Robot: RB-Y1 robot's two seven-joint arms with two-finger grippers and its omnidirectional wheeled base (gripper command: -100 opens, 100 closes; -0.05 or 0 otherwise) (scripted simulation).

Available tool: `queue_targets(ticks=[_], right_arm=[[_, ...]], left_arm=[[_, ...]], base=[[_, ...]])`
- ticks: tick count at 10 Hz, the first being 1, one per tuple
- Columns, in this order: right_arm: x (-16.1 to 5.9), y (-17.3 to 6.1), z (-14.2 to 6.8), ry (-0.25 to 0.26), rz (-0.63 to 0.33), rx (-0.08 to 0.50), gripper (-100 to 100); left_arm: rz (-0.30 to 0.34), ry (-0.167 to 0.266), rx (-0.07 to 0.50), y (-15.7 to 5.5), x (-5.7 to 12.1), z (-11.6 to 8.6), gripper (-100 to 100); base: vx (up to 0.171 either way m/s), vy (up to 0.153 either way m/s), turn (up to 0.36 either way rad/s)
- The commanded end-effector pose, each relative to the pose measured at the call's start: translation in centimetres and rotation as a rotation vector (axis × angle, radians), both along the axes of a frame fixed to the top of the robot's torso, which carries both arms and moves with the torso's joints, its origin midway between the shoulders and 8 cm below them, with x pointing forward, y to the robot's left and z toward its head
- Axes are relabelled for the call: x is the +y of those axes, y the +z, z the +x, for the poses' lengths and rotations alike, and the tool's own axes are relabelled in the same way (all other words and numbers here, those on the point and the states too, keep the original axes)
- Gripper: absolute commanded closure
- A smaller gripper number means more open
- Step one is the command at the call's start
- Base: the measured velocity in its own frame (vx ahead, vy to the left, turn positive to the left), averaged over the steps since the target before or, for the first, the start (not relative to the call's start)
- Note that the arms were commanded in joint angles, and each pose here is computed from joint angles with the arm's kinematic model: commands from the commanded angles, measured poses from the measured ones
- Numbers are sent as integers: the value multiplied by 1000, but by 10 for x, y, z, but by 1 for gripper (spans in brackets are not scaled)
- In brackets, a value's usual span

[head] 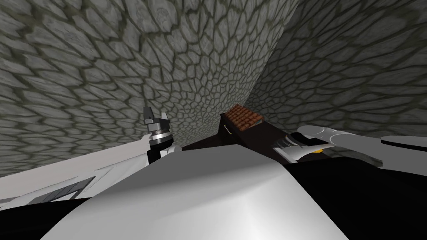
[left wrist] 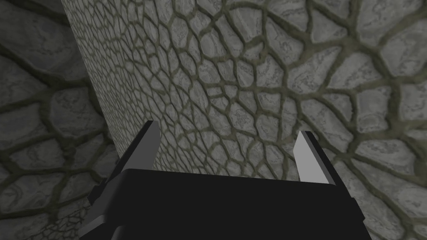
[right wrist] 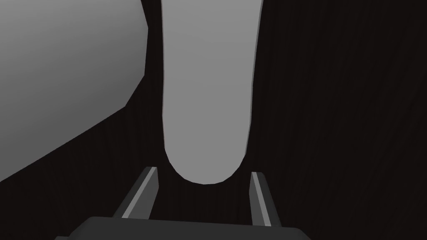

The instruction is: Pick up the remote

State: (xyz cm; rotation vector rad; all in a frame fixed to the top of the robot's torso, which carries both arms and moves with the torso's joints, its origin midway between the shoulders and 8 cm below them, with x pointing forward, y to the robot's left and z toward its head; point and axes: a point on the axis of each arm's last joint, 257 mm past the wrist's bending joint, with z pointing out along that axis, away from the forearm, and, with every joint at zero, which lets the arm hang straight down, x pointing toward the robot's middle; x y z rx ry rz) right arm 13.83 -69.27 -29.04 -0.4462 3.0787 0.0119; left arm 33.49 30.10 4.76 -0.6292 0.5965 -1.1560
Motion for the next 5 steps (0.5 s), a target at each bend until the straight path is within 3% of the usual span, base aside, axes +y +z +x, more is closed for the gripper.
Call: queue_targets(ticks=[1,3,4,5], right_arm=[[4,6,7,50,0,-3,100],[7,11,12,94,0,-3,100],[6,9,11,78,0,-3,100],[7,9,11,81,0,-2,0]], left_arm=[[0,0,0,0,0,0,0],[0,0,0,0,0,0,0],[0,0,0,0,0,0,0],[0,0,0,0,0,0,0]], base=[[145,20,-241],[138,23,-243],[50,9,-39],[9,3,10]])
